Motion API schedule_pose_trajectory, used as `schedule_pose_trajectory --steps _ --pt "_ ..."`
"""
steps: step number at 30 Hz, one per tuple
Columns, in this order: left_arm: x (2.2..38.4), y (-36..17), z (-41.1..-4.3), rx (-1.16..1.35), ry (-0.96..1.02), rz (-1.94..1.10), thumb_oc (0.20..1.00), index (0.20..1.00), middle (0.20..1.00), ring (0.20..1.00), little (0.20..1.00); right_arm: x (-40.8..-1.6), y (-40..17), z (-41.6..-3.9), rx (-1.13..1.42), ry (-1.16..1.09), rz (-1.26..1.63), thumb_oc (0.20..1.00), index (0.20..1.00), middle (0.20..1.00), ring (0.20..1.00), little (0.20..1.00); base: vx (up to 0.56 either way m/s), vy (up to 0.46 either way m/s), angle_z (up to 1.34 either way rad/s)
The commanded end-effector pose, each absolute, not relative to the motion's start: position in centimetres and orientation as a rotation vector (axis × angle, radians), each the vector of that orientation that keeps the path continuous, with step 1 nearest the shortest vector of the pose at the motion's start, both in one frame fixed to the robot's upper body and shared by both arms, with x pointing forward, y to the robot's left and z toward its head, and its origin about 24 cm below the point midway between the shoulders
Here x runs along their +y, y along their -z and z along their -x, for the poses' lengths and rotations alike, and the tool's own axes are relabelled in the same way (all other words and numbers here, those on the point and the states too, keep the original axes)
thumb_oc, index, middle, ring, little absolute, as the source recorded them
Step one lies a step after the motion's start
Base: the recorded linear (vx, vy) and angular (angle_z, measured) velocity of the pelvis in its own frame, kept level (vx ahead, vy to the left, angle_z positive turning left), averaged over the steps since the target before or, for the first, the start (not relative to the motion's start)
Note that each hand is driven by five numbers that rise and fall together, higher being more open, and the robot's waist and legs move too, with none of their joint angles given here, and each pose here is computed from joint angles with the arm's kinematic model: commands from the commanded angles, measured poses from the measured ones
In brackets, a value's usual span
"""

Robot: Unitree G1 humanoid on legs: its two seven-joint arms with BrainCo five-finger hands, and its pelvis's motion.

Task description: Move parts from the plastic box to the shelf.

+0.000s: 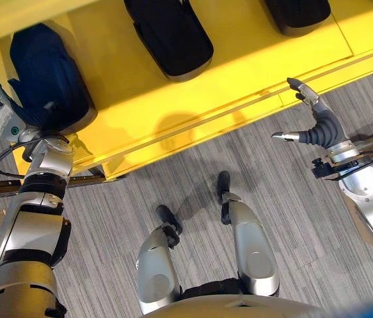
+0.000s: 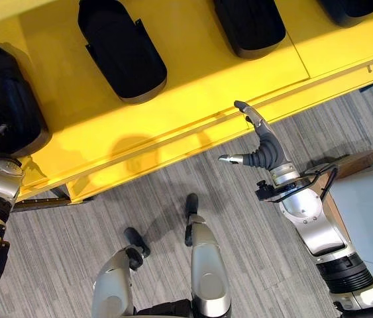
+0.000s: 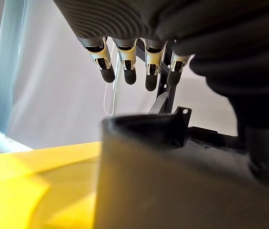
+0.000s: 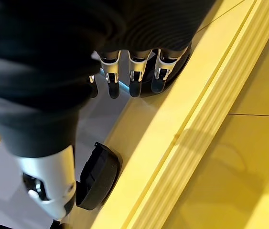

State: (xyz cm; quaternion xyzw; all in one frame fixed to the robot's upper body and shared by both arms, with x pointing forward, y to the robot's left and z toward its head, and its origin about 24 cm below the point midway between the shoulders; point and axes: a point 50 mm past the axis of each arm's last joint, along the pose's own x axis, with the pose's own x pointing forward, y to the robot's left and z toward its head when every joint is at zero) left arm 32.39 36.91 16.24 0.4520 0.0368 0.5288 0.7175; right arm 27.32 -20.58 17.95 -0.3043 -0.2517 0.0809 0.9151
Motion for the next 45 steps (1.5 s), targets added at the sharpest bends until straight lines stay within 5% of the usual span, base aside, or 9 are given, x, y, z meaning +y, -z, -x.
schedule_pose_trajectory --steps 1,10,16,22,30,40,45 --pt "38.9 -19.2 -30.7 -0.038 -1.302 -1.071 1.000 1.000 1.000 1.000 1.000 -20.4 -19.4 -26.6 -0.612 -0.159 0.592 1.000 1.000 1.000 1.000 1.000 0.00 0.000 0.00" --pt "39.4 -21.3 -28.1 -0.335 -1.642 -0.807 1.000 1.000 1.000 1.000 1.000 -20.4 -18.4 -26.2 -0.580 -0.154 0.571 1.000 1.000 1.000 1.000 1.000 0.01 -0.016 0.00" --pt "39.3 -24.7 -26.7 -0.592 -1.673 -0.694 1.000 1.000 1.000 1.000 1.000 -20.8 -18.3 -25.5 -0.561 -0.163 0.573 1.000 1.000 1.000 1.000 1.000 -0.03 -0.026 0.04" --pt "37.7 -25.7 -27.7 -0.684 -1.411 -0.564 1.000 1.000 1.000 1.000 1.000 -20.7 -17.9 -25.0 -0.546 -0.199 0.557 1.000 1.000 1.000 1.000 1.000 0.03 -0.030 0.05" --pt "32.2 -20.5 -28.0 -0.631 -0.981 -0.604 1.000 1.000 1.000 1.000 1.000 -20.1 -16.0 -24.0 -0.504 -0.223 0.512 1.000 1.000 1.000 1.000 1.000 0.02 -0.090 -0.01" --pt "24.2 -12.4 -24.4 -0.521 -0.393 -0.506 1.000 1.000 1.000 1.000 1.000 -18.3 -13.4 -22.6 -0.502 -0.311 0.478 1.000 1.000 1.000 1.000 1.000 -0.02 -0.090 0.13" --pt "24.4 -11.0 -20.8 -0.483 -0.257 -0.542 1.000 1.000 1.000 1.000 1.000 -18.7 -12.6 -22.2 -0.482 -0.315 0.471 1.000 1.000 1.000 1.000 1.000 -0.08 -0.010 0.26"
